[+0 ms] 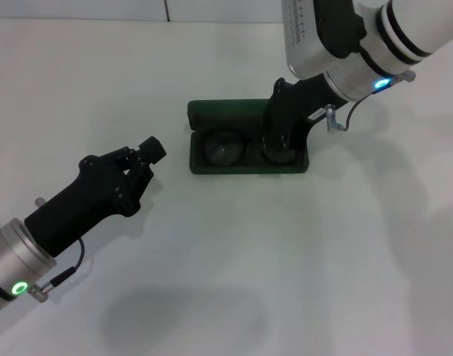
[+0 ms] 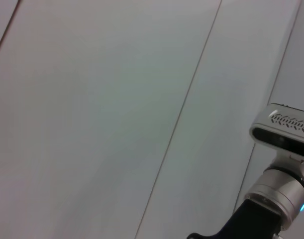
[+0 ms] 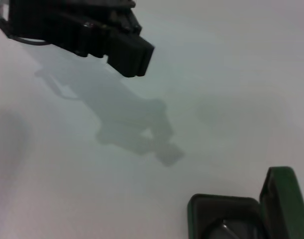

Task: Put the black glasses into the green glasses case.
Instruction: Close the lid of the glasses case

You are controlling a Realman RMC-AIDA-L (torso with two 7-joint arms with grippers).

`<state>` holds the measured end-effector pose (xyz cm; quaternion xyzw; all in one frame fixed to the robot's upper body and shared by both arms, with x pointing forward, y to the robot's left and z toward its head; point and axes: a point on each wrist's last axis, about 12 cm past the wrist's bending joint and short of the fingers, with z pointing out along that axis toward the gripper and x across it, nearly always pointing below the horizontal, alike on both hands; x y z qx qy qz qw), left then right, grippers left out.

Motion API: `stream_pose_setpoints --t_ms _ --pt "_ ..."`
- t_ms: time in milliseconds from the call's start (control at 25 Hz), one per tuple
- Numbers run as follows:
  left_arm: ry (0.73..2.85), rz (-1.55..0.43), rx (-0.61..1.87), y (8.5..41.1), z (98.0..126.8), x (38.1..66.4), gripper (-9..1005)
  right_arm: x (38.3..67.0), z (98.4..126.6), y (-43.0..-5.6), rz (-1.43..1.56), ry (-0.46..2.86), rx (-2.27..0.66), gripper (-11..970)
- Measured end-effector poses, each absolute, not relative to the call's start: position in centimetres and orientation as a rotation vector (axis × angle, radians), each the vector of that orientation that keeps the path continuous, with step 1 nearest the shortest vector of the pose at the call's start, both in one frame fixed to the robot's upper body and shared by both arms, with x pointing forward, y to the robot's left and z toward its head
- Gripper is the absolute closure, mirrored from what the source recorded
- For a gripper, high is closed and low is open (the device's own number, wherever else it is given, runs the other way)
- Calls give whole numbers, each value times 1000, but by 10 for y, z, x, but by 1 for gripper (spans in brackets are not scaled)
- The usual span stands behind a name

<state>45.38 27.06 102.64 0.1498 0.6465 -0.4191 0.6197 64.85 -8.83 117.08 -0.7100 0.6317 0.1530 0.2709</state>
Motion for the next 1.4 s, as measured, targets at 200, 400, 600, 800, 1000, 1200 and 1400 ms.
stream_pose_setpoints --t_ms 200,400,600,800,1000,1200,1400 --pt "1490 -963 339 271 1026 453 915 649 1177 -88 400 1673 -1897 851" --pt "1491 -966 345 273 1027 453 914 640 1184 -98 461 1682 -1815 847" --pt "1465 -964 432 278 1039 468 913 603 1184 -130 648 1730 -1618 844" --pt "1436 -1021 556 285 1074 512 912 557 1178 -177 781 1688 -1428 841" --pt "1484 -1039 719 269 1118 572 911 522 1161 -222 899 1676 -1314 838" --pt "1640 -943 914 243 1141 616 888 517 1136 -236 1044 1648 -1161 834" --pt "1796 -796 1056 205 1146 647 806 513 1115 -260 1091 1589 -981 831"
